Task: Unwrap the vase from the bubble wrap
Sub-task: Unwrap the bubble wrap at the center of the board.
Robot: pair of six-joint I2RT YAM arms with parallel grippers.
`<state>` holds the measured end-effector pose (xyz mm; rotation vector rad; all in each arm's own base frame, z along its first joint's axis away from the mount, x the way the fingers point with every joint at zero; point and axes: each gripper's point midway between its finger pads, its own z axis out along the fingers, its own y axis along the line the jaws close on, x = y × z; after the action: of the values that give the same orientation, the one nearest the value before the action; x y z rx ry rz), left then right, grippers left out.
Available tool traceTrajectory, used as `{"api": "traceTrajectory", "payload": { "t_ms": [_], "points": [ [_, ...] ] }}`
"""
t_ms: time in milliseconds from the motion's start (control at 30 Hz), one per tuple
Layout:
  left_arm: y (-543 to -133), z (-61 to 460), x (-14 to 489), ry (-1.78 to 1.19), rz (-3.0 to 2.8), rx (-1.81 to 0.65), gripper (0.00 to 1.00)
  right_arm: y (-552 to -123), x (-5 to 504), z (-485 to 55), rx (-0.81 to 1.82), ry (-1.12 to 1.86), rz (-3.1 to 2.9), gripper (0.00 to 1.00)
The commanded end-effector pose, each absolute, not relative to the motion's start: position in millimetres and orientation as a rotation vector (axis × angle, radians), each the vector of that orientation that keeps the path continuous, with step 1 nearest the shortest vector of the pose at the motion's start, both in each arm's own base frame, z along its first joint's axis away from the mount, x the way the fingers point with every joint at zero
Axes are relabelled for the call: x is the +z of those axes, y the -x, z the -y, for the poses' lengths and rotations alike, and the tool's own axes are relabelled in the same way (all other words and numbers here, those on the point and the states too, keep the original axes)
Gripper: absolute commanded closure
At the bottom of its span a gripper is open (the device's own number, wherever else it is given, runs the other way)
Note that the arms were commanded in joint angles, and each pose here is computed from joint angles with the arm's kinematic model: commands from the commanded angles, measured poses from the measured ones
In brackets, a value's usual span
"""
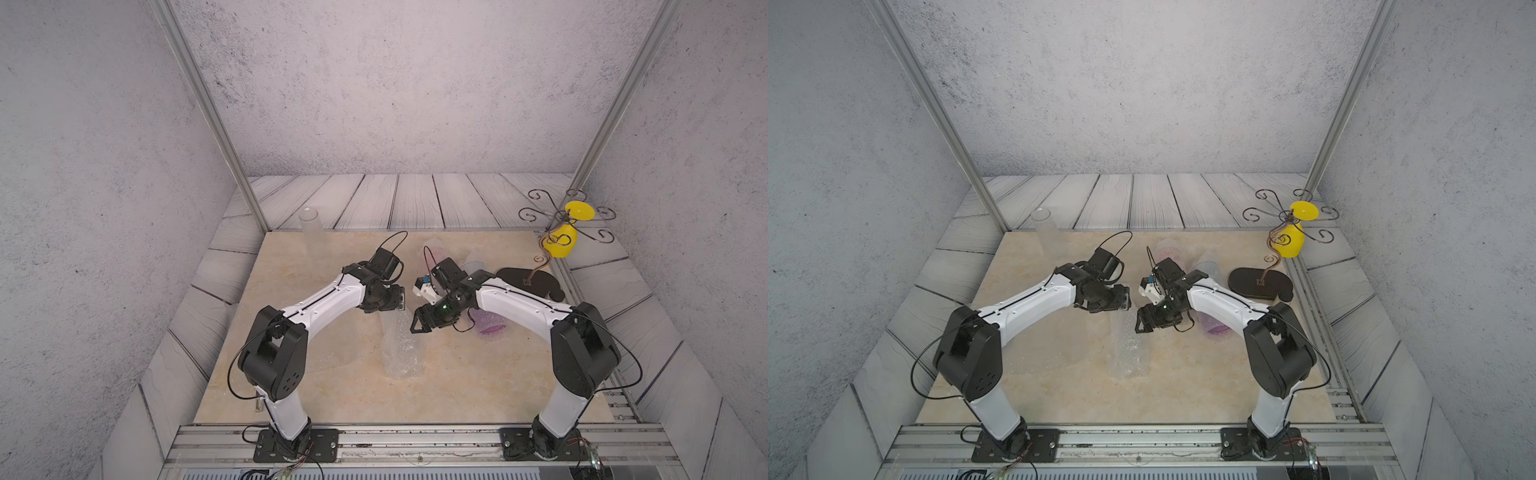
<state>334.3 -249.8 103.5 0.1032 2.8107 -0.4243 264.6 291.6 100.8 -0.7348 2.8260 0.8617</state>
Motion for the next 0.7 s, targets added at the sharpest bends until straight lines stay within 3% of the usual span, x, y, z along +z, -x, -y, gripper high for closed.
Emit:
{"api": "traceTrajectory", "payload": {
  "t_ms": [0, 100, 267, 367, 500, 667],
  "points": [
    [-330.7, 248.9, 94.5, -0.123, -2.851, -0.413, 0.31, -259.0, 106.8, -281.0, 0.879, 0.691, -2.831, 0.24],
    [-324.3, 248.3, 86.5, -0.12, -2.87, -0.429, 0.54, -256.5, 113.8, -271.9, 0.859, 0.686, -2.819, 0.24],
    [-309.8, 248.5, 84.2, -0.159, -2.875, -0.469, 0.62, -251.6, 125.4, -262.6, 0.819, 0.709, -2.793, 0.24],
    [-297.2, 248.8, 84.3, -0.19, -2.882, -0.491, 0.73, -249.1, 127.0, -255.7, 0.78, 0.713, -2.787, 0.25],
    [-272.9, 260.9, 91.4, -0.289, -2.841, -0.536, 0.8, -238.8, 135.9, -260.3, 0.888, 0.726, -2.704, 0.24],
    [-233.9, 276.5, 86.3, -0.379, -2.852, -0.569, 1.0, -228.9, 135.7, -262.2, 0.972, 0.718, -2.659, 0.22]
  ]
}}
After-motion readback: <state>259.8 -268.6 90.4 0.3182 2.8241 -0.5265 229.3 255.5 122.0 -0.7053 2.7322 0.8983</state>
